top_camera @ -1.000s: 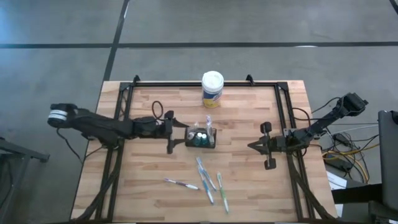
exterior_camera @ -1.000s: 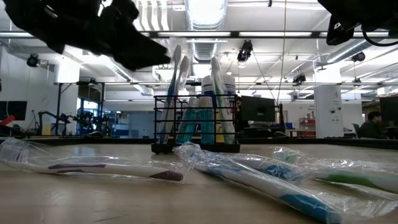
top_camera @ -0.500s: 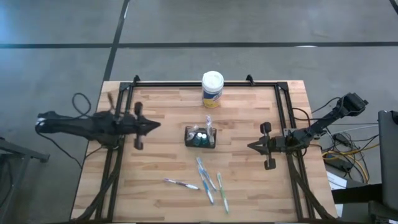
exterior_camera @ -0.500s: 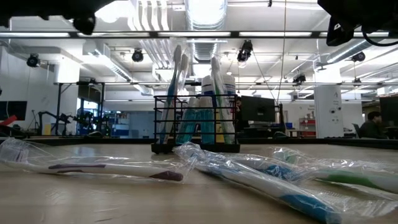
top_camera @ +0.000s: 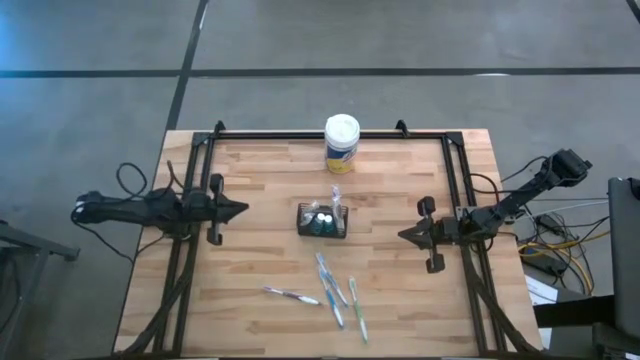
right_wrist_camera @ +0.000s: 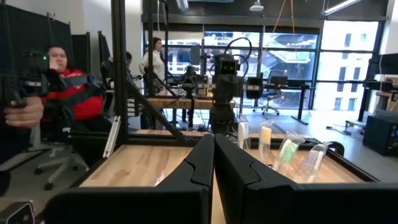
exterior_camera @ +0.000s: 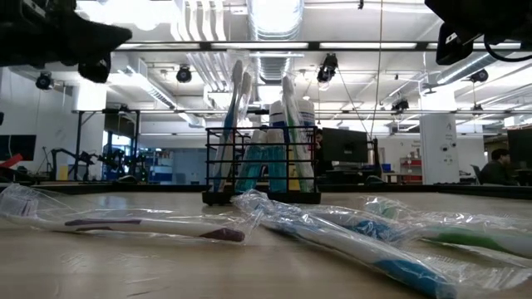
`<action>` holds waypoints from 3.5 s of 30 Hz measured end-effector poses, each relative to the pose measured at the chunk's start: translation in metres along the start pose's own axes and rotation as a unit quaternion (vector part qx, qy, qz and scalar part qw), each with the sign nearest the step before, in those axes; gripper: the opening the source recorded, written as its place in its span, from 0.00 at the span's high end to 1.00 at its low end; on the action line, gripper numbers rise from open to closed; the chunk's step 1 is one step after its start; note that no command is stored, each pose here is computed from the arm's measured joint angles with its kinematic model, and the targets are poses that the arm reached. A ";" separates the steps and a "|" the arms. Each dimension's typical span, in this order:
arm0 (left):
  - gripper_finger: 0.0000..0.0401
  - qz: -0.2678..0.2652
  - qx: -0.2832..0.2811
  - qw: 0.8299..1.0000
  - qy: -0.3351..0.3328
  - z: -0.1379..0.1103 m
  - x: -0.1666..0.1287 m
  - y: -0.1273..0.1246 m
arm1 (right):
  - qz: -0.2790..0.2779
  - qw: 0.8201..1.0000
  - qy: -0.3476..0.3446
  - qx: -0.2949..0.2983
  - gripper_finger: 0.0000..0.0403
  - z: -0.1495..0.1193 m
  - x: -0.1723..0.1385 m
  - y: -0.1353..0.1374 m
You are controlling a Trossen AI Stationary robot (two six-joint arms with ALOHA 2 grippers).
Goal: Pick & Place toothbrushing station
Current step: Put the green toothbrush into the wire organizer
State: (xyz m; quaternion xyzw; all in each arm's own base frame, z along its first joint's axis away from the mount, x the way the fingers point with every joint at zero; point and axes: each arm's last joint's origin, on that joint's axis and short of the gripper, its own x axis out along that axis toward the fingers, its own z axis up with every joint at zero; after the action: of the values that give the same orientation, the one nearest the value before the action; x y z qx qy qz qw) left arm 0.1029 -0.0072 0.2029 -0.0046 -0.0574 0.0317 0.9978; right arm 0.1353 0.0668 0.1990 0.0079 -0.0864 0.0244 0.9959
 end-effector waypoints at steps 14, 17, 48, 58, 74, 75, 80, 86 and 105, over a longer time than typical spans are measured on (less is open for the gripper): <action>0.98 0.000 -0.028 1.000 0.006 -0.016 -0.005 0.001 | -0.002 1.000 0.008 0.024 0.98 -0.002 0.001 0.001; 0.99 0.000 -0.020 1.000 0.005 -0.016 -0.005 0.001 | -0.002 0.999 0.018 0.030 0.98 -0.006 0.002 0.002; 0.98 0.031 -0.009 0.999 0.022 -0.017 -0.006 0.003 | -0.002 0.999 0.045 0.029 0.98 -0.017 0.024 0.014; 0.97 0.031 -0.012 0.999 0.024 -0.018 -0.006 0.003 | -0.001 0.998 0.059 0.017 0.98 -0.017 0.039 0.022; 0.99 -0.021 -0.026 0.998 0.044 -0.021 -0.006 0.000 | -0.003 0.995 0.095 0.027 0.98 -0.026 0.084 0.047; 0.99 -0.029 -0.029 0.998 0.045 -0.021 -0.006 -0.001 | -0.004 0.995 0.095 0.040 0.98 -0.026 0.088 0.049; 0.99 -0.037 -0.042 0.996 0.065 -0.025 -0.007 -0.001 | -0.017 0.983 0.154 0.102 0.98 -0.025 0.100 0.058; 0.99 -0.036 -0.056 0.995 0.071 -0.027 -0.007 -0.001 | -0.042 0.951 0.286 0.106 0.98 -0.018 0.113 0.074; 0.99 -0.037 -0.083 0.994 0.063 -0.027 -0.006 -0.002 | -0.043 0.931 0.354 0.078 0.98 0.021 0.131 0.095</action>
State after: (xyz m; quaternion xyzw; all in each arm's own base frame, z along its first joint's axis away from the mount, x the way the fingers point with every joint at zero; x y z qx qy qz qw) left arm 0.0998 -0.0093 0.1754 -0.0878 0.0035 -0.0104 0.9961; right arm 0.2563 0.1675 0.2433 0.0805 0.2740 -0.0105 0.9583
